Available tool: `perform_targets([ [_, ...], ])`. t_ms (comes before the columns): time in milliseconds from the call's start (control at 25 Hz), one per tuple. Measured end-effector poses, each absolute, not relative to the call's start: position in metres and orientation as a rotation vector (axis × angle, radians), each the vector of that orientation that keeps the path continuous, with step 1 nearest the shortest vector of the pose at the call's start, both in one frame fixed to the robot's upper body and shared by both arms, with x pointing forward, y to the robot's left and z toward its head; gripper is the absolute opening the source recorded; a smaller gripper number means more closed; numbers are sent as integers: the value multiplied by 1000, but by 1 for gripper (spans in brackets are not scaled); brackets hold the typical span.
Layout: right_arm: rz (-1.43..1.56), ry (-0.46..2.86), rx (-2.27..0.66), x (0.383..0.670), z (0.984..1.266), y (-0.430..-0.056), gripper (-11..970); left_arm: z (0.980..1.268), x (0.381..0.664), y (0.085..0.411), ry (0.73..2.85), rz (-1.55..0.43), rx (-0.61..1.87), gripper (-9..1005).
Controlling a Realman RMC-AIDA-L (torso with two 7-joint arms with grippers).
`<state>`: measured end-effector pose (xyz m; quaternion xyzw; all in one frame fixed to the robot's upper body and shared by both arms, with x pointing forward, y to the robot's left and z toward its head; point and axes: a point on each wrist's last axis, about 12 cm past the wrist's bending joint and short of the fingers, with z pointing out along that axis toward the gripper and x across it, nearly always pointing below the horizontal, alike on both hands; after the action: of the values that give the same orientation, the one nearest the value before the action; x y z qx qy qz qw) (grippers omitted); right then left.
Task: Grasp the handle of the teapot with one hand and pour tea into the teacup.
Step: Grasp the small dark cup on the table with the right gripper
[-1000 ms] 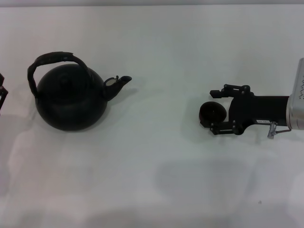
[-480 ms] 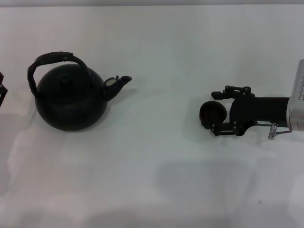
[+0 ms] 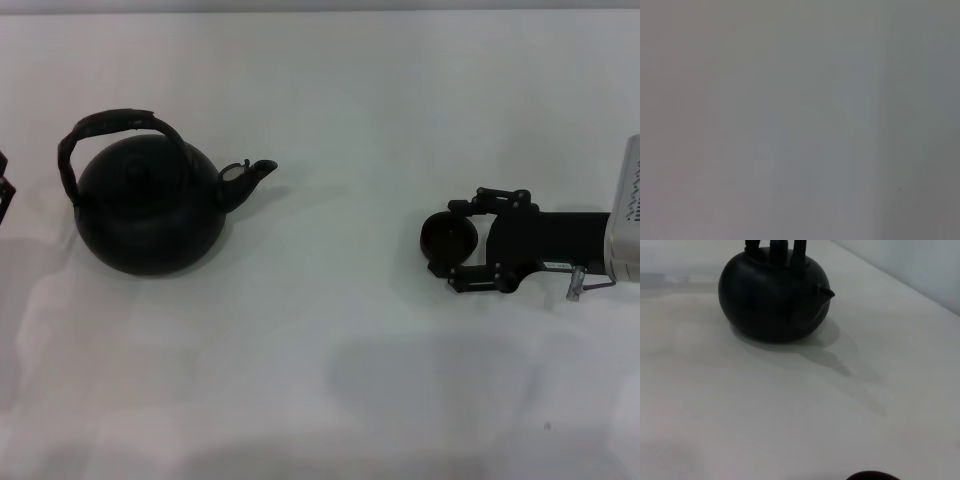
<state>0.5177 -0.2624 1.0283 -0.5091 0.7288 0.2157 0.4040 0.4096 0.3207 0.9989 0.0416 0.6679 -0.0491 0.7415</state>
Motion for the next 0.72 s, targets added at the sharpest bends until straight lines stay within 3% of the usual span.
perform_targets([
  [240, 538, 1827, -1304, 517, 1028, -262, 832, 999, 409, 321, 1466, -108, 90, 772],
  [720, 610, 1776, -1300, 520, 1043, -253, 731, 998, 409, 320, 1468, -109, 89, 772],
])
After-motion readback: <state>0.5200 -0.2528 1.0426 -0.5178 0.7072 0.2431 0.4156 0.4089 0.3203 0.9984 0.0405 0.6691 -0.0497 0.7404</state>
